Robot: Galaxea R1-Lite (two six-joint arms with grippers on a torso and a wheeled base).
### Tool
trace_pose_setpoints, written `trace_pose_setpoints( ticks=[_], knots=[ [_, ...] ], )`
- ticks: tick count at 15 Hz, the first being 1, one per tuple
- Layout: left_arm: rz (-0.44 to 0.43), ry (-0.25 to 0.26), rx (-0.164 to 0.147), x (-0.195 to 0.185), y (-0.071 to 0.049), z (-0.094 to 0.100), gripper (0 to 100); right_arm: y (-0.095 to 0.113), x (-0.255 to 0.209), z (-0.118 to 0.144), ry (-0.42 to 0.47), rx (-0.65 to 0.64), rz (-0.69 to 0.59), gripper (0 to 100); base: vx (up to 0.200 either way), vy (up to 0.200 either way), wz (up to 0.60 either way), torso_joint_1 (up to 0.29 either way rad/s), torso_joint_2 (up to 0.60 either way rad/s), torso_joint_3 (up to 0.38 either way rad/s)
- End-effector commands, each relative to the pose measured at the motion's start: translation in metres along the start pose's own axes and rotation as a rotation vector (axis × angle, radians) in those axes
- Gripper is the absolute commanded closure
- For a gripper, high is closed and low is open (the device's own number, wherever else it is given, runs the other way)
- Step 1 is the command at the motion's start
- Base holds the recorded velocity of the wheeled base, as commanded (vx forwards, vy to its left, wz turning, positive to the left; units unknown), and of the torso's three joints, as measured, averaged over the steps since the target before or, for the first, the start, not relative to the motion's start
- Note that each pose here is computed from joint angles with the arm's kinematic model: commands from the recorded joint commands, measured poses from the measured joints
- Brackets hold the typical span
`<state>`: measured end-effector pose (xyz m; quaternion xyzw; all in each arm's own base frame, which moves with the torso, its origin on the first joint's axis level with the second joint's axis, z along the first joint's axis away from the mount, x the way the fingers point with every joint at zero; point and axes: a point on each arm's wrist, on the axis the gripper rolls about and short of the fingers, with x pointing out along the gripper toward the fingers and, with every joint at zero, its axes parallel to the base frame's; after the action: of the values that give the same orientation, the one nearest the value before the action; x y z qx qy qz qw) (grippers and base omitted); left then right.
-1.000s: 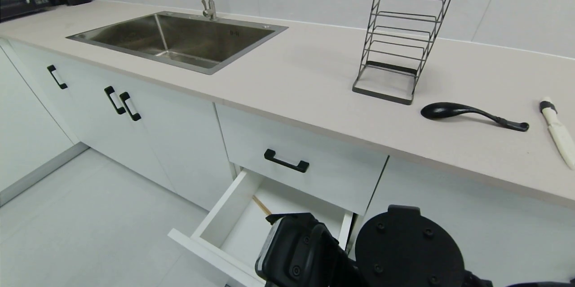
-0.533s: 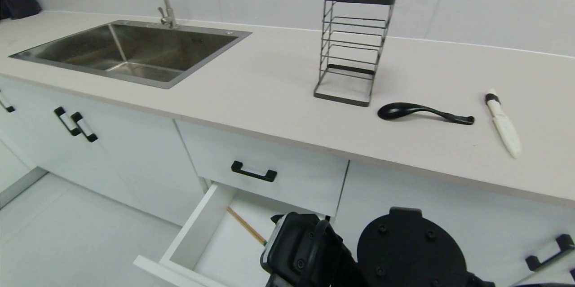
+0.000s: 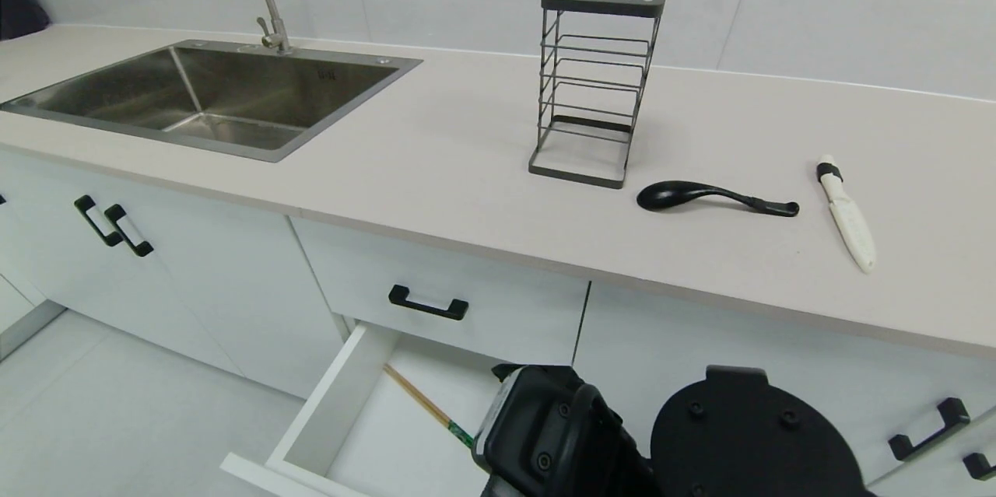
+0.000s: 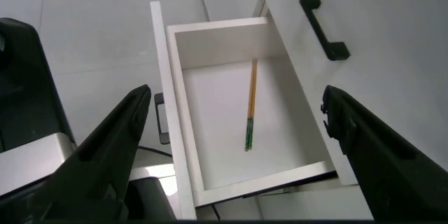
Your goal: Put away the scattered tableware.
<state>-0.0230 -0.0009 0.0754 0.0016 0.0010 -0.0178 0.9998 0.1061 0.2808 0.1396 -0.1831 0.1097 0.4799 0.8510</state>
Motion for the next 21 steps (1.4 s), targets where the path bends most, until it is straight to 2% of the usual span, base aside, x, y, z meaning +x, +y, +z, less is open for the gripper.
trace_pose_setpoints(
  ticks=[1, 18, 21],
  knots=[
    [0.000, 0.001, 0.000, 0.000, 0.000, 0.000, 0, -0.001, -0.002, 0.002, -0.009, 0.002, -0.001, 0, 0.000, 0.000, 0.00, 0.154, -0.35, -0.207],
    [0.000, 0.001, 0.000, 0.000, 0.000, 0.000, 0, -0.003, 0.000, -0.001, 0.004, 0.012, -0.006, 0, 0.000, 0.000, 0.00, 0.228, -0.51, -0.285],
    [0.000, 0.001, 0.001, 0.000, 0.000, 0.000, 0, -0.020, 0.001, -0.015, 0.050, 0.024, -0.049, 0, 0.000, 0.000, 0.00, 0.282, -0.59, -0.312]
  ],
)
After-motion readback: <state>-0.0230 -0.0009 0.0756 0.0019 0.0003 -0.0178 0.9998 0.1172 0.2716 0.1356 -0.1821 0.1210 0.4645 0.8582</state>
